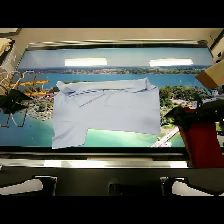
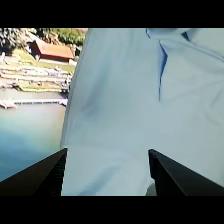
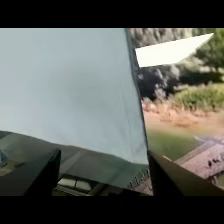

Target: Fold the clothes and pants, and hang the long-sleeved shirts on hangers.

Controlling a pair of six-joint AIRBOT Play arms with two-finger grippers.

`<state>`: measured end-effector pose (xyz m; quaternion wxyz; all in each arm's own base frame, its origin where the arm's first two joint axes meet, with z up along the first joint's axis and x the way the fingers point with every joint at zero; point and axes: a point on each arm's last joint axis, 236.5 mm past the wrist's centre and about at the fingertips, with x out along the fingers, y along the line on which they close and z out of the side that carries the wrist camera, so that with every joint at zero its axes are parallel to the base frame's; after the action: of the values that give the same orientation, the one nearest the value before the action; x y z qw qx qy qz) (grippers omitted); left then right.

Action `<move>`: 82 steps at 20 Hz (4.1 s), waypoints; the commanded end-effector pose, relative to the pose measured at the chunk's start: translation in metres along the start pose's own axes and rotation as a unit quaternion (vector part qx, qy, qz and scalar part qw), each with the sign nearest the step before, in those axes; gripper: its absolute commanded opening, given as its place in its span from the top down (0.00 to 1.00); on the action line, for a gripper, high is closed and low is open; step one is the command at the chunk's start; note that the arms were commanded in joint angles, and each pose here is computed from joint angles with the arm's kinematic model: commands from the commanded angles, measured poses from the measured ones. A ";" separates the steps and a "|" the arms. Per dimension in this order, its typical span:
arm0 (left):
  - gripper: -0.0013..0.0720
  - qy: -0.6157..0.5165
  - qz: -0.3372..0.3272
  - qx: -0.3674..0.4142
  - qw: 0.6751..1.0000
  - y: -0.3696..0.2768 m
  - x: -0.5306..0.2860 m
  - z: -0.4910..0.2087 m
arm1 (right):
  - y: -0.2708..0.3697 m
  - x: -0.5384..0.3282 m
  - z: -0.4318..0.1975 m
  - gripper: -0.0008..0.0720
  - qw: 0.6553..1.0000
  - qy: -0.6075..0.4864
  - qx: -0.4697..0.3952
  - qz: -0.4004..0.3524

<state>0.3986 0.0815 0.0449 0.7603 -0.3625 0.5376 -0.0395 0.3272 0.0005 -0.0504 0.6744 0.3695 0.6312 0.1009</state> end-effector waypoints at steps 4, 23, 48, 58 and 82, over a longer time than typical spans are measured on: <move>0.20 0.024 -0.010 -0.022 0.999 0.008 0.010 -0.030 | -0.028 0.043 -0.051 0.17 0.999 0.026 0.023 0.011; 0.20 0.022 0.010 -0.062 0.998 0.064 0.076 -0.058 | 0.010 0.043 -0.030 0.94 0.998 -0.062 -0.001 -0.021; 0.96 -0.406 -0.168 0.319 0.840 -0.323 -0.295 -0.028 | 0.380 -0.342 -0.073 0.94 0.789 -0.441 -0.396 0.163; 0.96 -0.498 -0.054 0.285 0.817 -0.298 -0.372 -0.072 | 0.400 -0.447 -0.116 0.94 0.731 -0.584 -0.316 0.156; 0.96 -0.003 0.044 0.206 0.978 -0.084 0.152 0.081 | 0.112 0.025 0.176 0.94 0.976 -0.165 -0.082 -0.116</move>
<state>0.5880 -0.0083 0.0028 0.8566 -0.1857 0.4729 -0.0896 0.5645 0.0227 0.0105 0.8440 0.2649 0.4663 0.0077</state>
